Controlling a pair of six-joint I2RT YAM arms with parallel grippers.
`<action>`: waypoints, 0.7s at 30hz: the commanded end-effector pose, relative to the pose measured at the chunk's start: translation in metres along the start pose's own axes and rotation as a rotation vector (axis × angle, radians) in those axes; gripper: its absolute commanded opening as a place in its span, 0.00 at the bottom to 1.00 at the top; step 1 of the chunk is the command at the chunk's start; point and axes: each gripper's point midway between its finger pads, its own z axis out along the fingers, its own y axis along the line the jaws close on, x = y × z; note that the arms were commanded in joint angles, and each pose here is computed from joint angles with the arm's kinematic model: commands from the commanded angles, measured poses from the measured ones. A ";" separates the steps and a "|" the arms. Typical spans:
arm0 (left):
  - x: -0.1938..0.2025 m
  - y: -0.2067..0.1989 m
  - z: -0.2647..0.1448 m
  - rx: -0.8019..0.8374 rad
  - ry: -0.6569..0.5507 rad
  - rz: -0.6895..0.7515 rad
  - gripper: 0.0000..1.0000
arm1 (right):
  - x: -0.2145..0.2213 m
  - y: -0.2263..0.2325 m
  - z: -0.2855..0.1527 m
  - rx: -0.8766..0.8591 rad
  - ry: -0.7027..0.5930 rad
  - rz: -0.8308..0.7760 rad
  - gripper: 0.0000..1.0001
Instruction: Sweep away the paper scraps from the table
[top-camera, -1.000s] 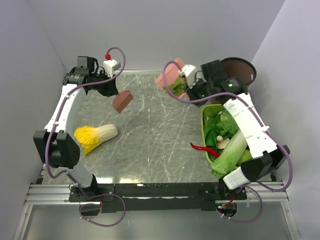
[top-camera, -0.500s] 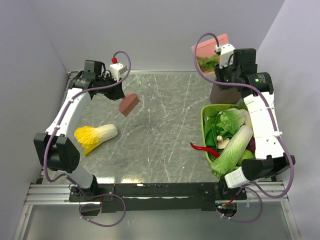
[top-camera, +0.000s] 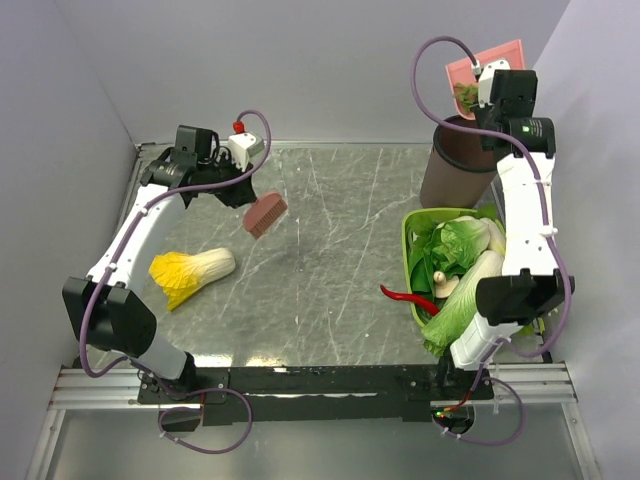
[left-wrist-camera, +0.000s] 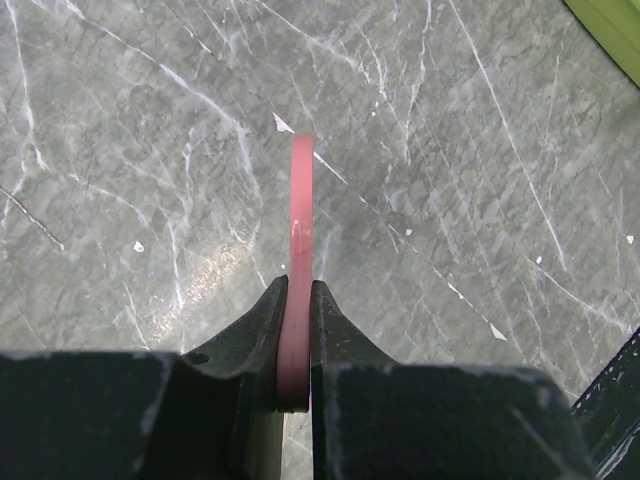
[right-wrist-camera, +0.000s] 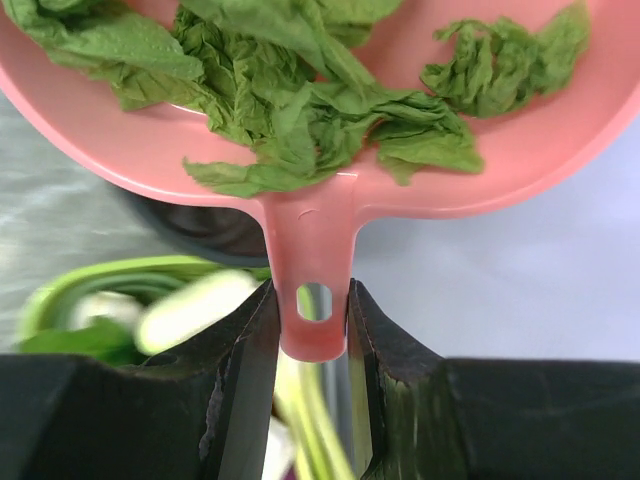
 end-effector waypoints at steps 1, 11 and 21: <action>-0.012 -0.003 -0.008 -0.002 -0.048 0.032 0.01 | 0.012 -0.046 0.003 0.171 0.068 -0.042 0.00; -0.011 -0.006 -0.002 0.029 -0.052 0.006 0.01 | 0.047 -0.084 0.023 0.294 0.213 -0.279 0.00; -0.012 -0.007 0.000 0.039 -0.056 0.001 0.01 | 0.022 -0.121 0.028 0.467 0.220 -0.596 0.00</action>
